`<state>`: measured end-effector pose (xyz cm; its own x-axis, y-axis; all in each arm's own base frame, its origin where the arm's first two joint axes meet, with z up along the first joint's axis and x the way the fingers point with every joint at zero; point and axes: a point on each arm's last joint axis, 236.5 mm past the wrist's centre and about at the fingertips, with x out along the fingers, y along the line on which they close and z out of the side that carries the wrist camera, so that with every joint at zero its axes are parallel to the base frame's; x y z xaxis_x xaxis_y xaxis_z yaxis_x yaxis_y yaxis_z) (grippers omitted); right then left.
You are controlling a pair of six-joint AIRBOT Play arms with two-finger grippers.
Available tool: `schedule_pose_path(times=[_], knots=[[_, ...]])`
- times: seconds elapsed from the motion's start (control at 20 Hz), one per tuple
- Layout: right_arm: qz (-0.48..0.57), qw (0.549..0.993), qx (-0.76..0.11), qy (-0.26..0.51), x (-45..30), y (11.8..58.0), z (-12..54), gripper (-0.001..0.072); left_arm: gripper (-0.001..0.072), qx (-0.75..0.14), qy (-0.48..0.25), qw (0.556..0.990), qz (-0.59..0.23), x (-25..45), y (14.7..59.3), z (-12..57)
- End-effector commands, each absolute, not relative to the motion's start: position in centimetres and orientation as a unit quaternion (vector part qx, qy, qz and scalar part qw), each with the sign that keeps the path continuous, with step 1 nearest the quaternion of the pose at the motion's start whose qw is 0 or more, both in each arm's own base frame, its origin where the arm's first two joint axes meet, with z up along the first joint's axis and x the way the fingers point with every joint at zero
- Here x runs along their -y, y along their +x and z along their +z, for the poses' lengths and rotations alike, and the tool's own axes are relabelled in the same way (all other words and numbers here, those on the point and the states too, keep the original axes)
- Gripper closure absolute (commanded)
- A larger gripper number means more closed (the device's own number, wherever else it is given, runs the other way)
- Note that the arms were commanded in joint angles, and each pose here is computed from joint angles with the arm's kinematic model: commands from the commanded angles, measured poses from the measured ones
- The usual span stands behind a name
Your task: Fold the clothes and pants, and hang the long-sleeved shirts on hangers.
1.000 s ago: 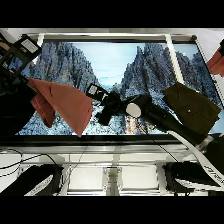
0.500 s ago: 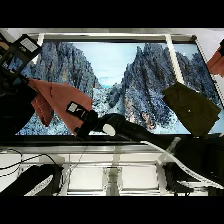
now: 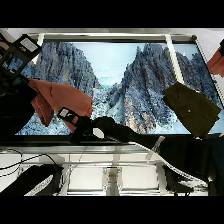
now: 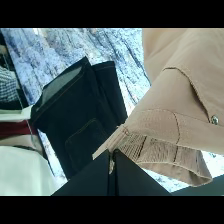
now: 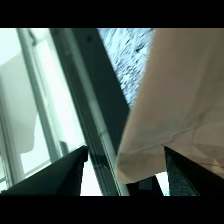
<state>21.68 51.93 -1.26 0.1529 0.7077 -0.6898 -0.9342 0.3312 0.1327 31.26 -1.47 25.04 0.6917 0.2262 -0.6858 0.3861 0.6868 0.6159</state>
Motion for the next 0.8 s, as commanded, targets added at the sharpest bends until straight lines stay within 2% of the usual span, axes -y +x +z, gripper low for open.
schedule_pose_path(times=[0.0,0.2,0.55,0.6,0.65,0.7,0.75], knots=[[0.555,0.728,-0.357,-0.185,-51.6,21.0,-1.8,0.0161,0.0692,-0.388,0.393,0.832,-0.048,1.5,31.3,25.1],[0.518,0.765,-0.366,-0.109,-52.9,23.1,-2.1,0.0162,0.0692,-0.388,0.393,0.832,-0.048,1.5,31.3,25.1],[0.457,0.757,-0.463,-0.068,-53.6,24.8,-5.8,0.0178,0.0692,-0.388,0.393,0.832,-0.048,1.5,31.3,25.1],[0.438,0.755,-0.483,-0.062,-53.0,25.2,-6.5,0.0258,0.0692,-0.388,0.394,0.832,-0.046,1.4,31.3,25.2],[0.424,0.756,-0.495,-0.056,-52.4,25.6,-6.9,0.0393,0.0692,-0.388,0.394,0.832,-0.046,1.4,31.3,25.2],[0.414,0.756,-0.504,-0.05,-51.8,26.2,-6.9,0.056,0.0692,-0.388,0.394,0.832,-0.046,1.4,31.3,25.2],[0.405,0.759,-0.508,-0.041,-51.3,27.0,-6.6,0.065,0.0692,-0.388,0.394,0.832,-0.046,1.4,31.3,25.2]])
